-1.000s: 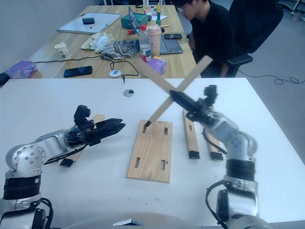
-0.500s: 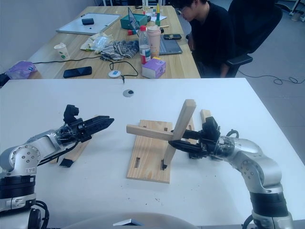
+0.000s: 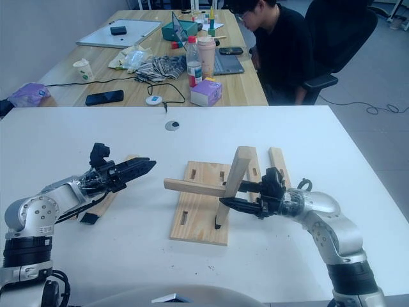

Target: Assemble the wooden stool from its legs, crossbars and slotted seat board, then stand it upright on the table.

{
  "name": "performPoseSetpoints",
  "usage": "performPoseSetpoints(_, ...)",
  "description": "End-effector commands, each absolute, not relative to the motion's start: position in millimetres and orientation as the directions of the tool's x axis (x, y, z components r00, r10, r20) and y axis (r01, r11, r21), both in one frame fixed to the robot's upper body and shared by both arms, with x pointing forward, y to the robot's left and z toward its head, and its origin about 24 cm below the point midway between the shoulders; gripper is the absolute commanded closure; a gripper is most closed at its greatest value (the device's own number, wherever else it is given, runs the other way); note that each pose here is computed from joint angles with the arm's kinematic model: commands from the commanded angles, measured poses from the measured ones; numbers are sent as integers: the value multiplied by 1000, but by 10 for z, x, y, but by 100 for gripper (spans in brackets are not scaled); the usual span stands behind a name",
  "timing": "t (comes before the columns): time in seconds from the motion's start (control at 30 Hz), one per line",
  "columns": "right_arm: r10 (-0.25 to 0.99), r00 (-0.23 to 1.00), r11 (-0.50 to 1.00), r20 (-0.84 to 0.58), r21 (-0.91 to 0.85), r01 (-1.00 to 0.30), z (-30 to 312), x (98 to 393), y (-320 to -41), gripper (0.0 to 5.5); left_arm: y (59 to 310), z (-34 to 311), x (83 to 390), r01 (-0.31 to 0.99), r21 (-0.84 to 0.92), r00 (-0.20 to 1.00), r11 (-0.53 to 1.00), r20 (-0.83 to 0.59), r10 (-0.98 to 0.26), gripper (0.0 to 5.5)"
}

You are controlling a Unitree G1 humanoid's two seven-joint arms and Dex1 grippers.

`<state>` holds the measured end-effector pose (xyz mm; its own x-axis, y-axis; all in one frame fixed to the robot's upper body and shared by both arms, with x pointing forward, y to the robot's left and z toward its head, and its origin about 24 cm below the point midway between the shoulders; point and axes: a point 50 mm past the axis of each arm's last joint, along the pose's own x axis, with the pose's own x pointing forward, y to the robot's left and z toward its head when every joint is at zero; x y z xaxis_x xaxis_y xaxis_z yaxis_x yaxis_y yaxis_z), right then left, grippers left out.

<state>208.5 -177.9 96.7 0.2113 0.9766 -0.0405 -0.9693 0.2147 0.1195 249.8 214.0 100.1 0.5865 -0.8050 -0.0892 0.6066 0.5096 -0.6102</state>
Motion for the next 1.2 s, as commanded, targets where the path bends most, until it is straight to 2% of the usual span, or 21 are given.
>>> performPoseSetpoints(0.03,950,199,236,-242,137,-962,653,1952,-1921,344,2140,1007,2502,607,-599,593,522,-95,-800,135)
performPoseSetpoints(0.3,908,182,275,-377,209,-938,234,1614,-2105,345,2137,986,2460,601,-606,593,521,-97,-799,135)
performPoseSetpoints(0.53,890,38,115,-455,143,-983,286,1507,-1811,347,2110,1014,2465,608,-602,592,518,-91,-801,135)
performPoseSetpoints(0.67,858,16,122,-514,174,-977,216,1455,-1719,347,2099,1002,2453,604,-606,595,517,-88,-799,135)
performPoseSetpoints(0.77,791,29,178,-612,185,-967,32,1451,-1774,347,2090,993,2454,602,-607,598,518,-87,-797,135)
performPoseSetpoints(0.87,763,68,224,-642,164,-961,-85,1550,-1860,347,2092,995,2465,600,-606,602,522,-87,-794,135)
performPoseSetpoints(0.93,774,126,275,-620,149,-950,-194,1729,-1932,347,2096,992,2478,600,-605,599,523,-92,-795,135)
performPoseSetpoints(1.07,780,186,237,-598,7,-971,-7,2100,-2151,347,2111,1001,2537,585,-607,619,538,-96,-780,135)
performPoseSetpoints(1.2,821,215,177,-529,-122,-977,228,2294,-2085,347,2084,951,2523,578,-609,624,543,-99,-775,135)
